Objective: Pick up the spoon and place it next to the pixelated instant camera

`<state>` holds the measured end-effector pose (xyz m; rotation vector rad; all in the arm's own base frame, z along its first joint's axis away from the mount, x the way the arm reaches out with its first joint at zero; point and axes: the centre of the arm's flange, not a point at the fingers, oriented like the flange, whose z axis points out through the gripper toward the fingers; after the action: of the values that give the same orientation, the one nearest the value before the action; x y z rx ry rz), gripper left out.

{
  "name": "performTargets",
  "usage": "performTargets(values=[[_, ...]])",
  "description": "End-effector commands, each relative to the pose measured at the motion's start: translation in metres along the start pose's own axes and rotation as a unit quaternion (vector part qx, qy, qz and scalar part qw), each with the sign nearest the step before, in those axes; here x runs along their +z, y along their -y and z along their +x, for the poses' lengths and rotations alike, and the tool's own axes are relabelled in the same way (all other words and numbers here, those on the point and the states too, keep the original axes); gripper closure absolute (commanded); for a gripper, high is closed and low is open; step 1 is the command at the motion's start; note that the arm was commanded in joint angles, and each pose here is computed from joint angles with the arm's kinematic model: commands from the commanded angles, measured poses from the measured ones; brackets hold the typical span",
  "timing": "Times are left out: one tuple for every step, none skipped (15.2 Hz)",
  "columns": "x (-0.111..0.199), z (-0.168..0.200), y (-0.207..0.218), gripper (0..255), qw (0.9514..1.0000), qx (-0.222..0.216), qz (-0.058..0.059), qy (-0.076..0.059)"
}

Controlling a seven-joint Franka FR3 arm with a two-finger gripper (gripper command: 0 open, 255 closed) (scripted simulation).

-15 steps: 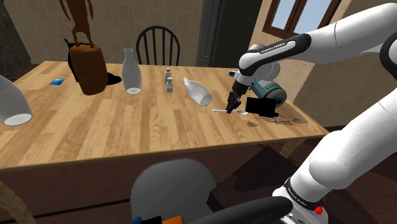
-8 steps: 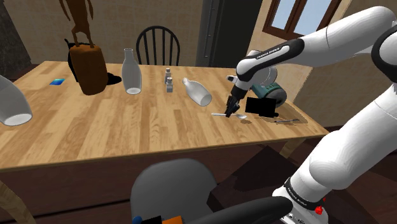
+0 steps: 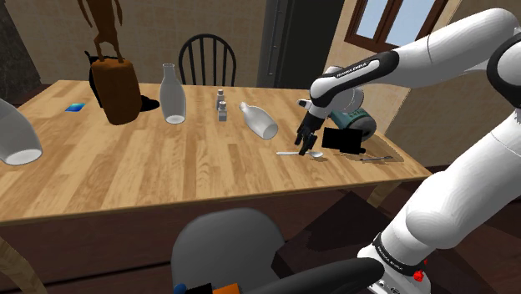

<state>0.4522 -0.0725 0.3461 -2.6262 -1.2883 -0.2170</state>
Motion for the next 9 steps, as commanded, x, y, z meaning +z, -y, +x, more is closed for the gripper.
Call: performTargets(values=[[0.0, 0.0, 0.0, 0, 1.0, 0.0, 0.0, 0.0], [0.0, 0.0, 0.0, 0, 1.0, 0.0, 0.0, 0.0], [-0.013, 0.0, 0.0, 0, 1.0, 0.0, 0.0, 0.0], [-0.026, 0.0, 0.0, 0, 1.0, 0.0, 0.0, 0.0], [-0.04, 0.0, 0.0, 0, 1.0, 0.0, 0.0, 0.0], [-0.05, 0.0, 0.0, 0, 1.0, 0.0, 0.0, 0.0], [-0.05, 0.0, 0.0, 0, 1.0, 0.0, 0.0, 0.0], [-0.05, 0.0, 0.0, 0, 1.0, 0.0, 0.0, 0.0], [-0.05, 0.0, 0.0, 0, 1.0, 0.0, 0.0, 0.0]])
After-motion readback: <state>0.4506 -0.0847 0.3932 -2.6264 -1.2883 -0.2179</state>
